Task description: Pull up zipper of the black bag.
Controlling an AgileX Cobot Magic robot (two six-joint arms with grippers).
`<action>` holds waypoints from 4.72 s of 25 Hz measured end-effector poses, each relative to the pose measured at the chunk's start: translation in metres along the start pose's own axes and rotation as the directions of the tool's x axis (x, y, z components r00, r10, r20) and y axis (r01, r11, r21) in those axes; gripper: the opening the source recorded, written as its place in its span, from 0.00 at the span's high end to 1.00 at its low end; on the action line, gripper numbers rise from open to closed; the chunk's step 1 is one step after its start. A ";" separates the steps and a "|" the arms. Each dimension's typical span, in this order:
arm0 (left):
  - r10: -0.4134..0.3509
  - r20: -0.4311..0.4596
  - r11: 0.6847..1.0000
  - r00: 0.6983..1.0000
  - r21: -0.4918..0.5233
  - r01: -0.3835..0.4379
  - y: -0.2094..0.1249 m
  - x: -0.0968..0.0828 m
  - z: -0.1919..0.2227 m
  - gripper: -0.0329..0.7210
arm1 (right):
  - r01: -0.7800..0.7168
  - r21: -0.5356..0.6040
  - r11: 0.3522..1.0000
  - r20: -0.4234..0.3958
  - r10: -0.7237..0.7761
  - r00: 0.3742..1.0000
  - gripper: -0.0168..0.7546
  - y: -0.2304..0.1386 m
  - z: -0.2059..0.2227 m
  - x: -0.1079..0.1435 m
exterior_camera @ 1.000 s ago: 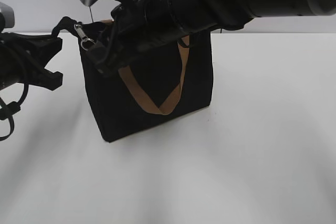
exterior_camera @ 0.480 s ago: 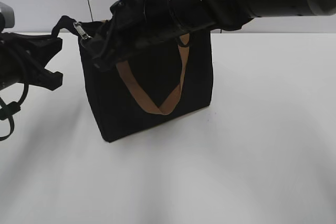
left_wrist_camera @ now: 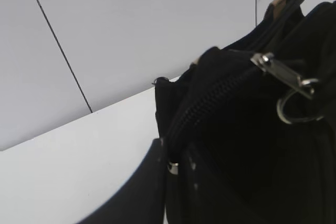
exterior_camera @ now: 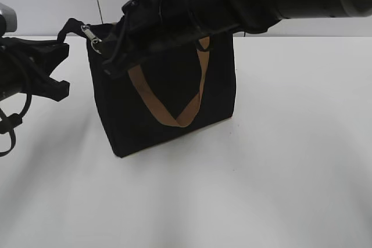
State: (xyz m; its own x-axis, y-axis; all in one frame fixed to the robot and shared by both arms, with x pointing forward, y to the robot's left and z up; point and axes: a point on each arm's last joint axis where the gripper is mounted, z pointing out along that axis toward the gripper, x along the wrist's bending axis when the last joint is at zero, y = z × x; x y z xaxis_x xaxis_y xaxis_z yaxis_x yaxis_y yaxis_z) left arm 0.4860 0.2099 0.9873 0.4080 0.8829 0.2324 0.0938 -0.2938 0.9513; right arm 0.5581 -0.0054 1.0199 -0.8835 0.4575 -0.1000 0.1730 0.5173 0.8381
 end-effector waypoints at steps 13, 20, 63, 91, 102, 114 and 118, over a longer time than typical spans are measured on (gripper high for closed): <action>0.000 0.007 0.999 1.000 0.037 0.000 -0.003 -0.001 0.000 0.93 | -0.095 -0.023 0.995 -0.002 0.095 0.995 1.00 0.009 -0.019 -0.008; 0.004 0.012 0.999 1.000 0.042 -0.005 -0.004 -0.001 0.000 0.93 | -0.180 -0.007 0.984 -0.012 0.179 0.984 1.00 0.002 -0.025 -0.023; -0.152 -0.087 0.971 0.984 0.175 0.166 -0.016 0.006 -0.003 0.93 | -0.351 -0.049 0.935 0.148 0.354 0.923 1.00 -0.027 -0.073 -0.108; -0.242 -0.159 0.940 0.957 0.205 0.272 -0.022 0.015 -0.005 0.46 | -0.312 -0.021 0.950 0.221 0.309 0.925 0.68 -0.036 -0.083 -0.123; -0.341 -0.114 0.869 0.933 0.340 0.359 0.009 0.012 -0.031 0.19 | -0.343 0.127 0.931 0.137 0.326 0.935 0.35 -0.026 -0.114 -0.100; -0.371 -0.013 0.812 0.929 0.480 0.331 0.049 0.007 -0.104 0.19 | -0.434 0.404 0.805 0.247 0.361 0.899 0.35 -0.037 -0.187 -0.056; -0.376 -0.035 0.814 0.926 0.466 0.348 0.057 0.007 -0.150 0.19 | -0.483 0.374 0.791 0.283 0.399 0.872 0.35 -0.048 -0.219 -0.026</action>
State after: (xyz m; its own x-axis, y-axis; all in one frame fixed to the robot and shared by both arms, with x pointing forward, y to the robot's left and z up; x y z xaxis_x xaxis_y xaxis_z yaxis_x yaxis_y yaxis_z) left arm 0.3584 0.2541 1.0738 0.3108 0.9408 -0.1351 0.6411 -0.1026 0.7605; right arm 0.4771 -0.2005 1.1001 -0.5783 0.8103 0.0948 0.7268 0.4590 0.5110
